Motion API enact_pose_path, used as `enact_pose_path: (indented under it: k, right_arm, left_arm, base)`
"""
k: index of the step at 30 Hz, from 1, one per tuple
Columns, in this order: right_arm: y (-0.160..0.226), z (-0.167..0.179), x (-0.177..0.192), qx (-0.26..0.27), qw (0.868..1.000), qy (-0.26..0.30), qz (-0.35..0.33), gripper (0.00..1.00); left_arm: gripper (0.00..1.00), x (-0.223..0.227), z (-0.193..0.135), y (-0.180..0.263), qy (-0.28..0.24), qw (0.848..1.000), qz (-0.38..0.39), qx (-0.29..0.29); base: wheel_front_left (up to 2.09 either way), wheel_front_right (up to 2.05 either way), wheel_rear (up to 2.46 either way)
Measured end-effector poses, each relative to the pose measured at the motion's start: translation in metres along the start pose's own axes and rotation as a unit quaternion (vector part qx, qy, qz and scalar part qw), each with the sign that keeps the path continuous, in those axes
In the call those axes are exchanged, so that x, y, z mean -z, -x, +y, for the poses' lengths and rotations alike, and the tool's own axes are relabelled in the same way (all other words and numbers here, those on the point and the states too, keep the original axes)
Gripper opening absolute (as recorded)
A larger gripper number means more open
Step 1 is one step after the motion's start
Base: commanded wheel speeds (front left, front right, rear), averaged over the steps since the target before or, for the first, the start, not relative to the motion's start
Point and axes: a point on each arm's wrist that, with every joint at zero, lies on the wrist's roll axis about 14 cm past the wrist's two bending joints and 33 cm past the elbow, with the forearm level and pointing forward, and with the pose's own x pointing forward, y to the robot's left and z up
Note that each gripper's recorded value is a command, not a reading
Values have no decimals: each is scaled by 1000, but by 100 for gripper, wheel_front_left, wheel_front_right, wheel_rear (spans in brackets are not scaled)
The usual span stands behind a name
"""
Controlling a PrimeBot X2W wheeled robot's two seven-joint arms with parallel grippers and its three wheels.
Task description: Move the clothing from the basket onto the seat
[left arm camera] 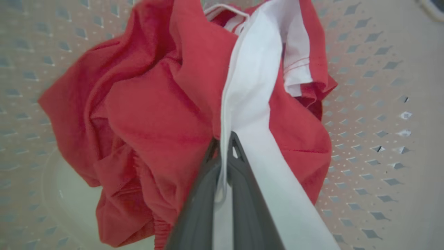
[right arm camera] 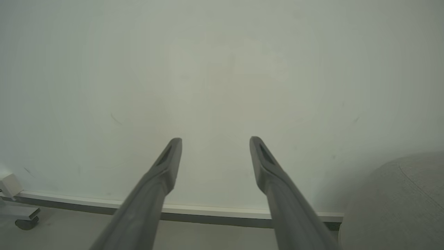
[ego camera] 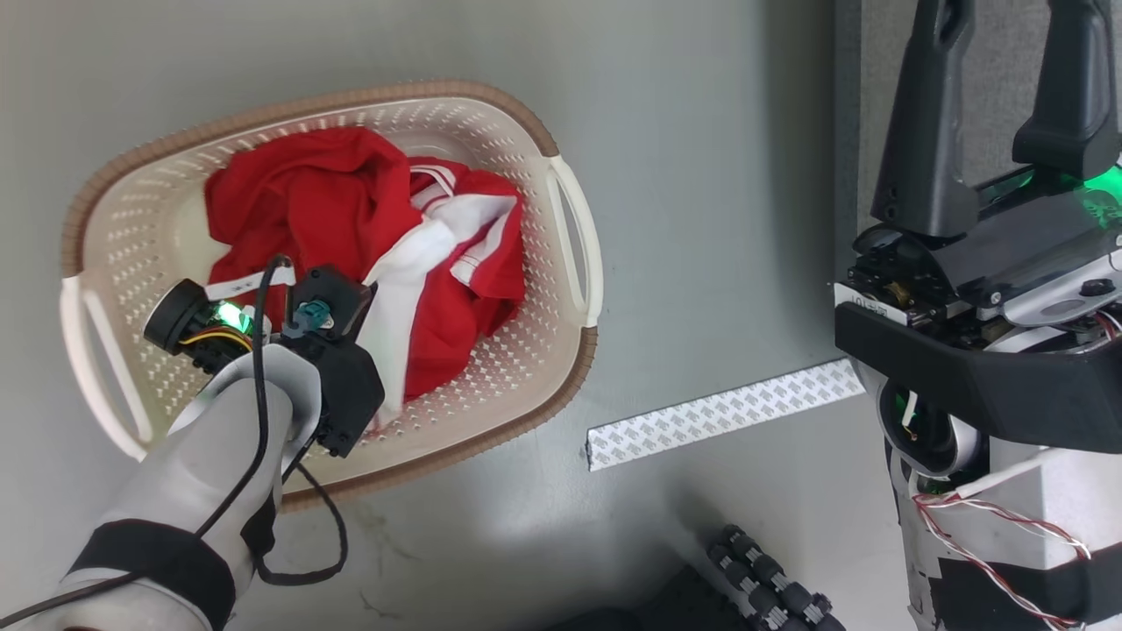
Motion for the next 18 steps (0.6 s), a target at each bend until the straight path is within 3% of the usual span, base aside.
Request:
enact_pose_path:
  k: [10, 18]
  right_arm:
    - [2, 8, -13, -4, 1000, 6, -4, 100]
    - [12, 17, -27, -4, 1000, 16, 1, 100]
  left_arm:
    - [0, -39, 3, 30, 25, 996, -74, -37]
    - [0, -79, 7, 84, 65, 983, -151, -81]
  base:
    - [0, 0, 0]
    - [0, 0, 0]
